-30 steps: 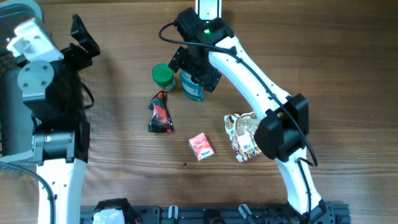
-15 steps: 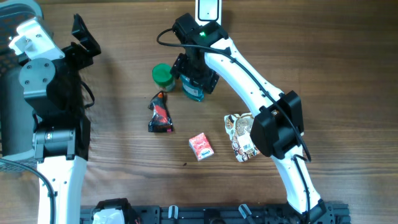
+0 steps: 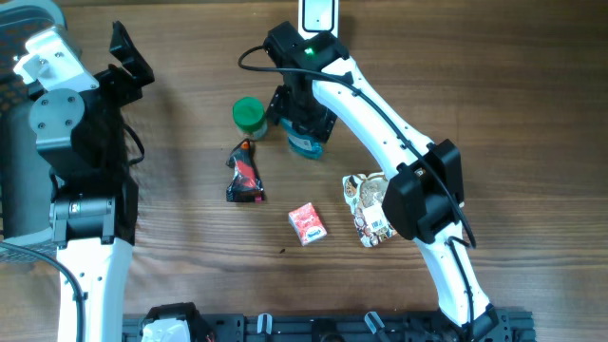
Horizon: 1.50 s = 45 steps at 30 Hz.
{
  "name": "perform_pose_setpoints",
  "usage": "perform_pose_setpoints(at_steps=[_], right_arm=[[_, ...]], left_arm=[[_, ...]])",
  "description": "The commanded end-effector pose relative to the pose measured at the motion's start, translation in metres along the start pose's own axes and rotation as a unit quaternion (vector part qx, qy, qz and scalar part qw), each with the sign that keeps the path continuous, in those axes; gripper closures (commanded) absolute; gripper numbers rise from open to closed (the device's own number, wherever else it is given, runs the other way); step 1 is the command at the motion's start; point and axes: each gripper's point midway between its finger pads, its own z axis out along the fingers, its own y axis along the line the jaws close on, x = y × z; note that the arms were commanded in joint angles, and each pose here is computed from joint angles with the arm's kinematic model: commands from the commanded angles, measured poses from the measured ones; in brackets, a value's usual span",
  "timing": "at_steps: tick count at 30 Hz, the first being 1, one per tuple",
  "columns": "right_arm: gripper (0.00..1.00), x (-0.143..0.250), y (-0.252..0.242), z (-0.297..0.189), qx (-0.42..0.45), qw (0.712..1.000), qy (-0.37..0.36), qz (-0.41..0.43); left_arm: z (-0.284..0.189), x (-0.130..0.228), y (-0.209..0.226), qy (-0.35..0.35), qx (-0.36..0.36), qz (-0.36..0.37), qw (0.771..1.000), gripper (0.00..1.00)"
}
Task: Scan the item barcode
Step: 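Close the right gripper around the Listerine bottle's neck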
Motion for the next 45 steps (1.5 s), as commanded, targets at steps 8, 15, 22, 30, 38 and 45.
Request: perform_pose_setpoints(at_steps=[8,15,22,30,38,45], right_arm=[[0.21,0.0,-0.03,0.006,0.079,0.992,-0.005,-0.094],[0.18,0.016,-0.015,0.007,0.028,0.974,0.043,-0.221],[0.14,0.037,0.007,0.005,-0.052,0.956,0.092,-0.273],[0.0,0.029,0.001,0.006,-0.029,0.959,0.075,-0.273],[0.01,0.013,-0.019,0.007,0.037,0.96,0.039,-0.276],[0.0,0.014,-0.018,0.007,0.036,0.959,0.039,-0.278]], left_arm=[[0.0,-0.004,-0.001,-0.007,-0.002,0.005,1.0,0.0],[0.0,-0.004,-0.001,-0.007,-0.002,0.005,1.0,0.0],[0.0,-0.004,-0.001,-0.007,-0.002,0.005,1.0,0.0],[0.0,-0.004,-0.001,-0.007,-0.002,0.005,1.0,0.0],[0.0,-0.004,-0.001,-0.007,-0.002,0.004,1.0,0.0],[0.001,-0.003,0.0,-0.006,-0.002,0.005,1.0,0.0]])
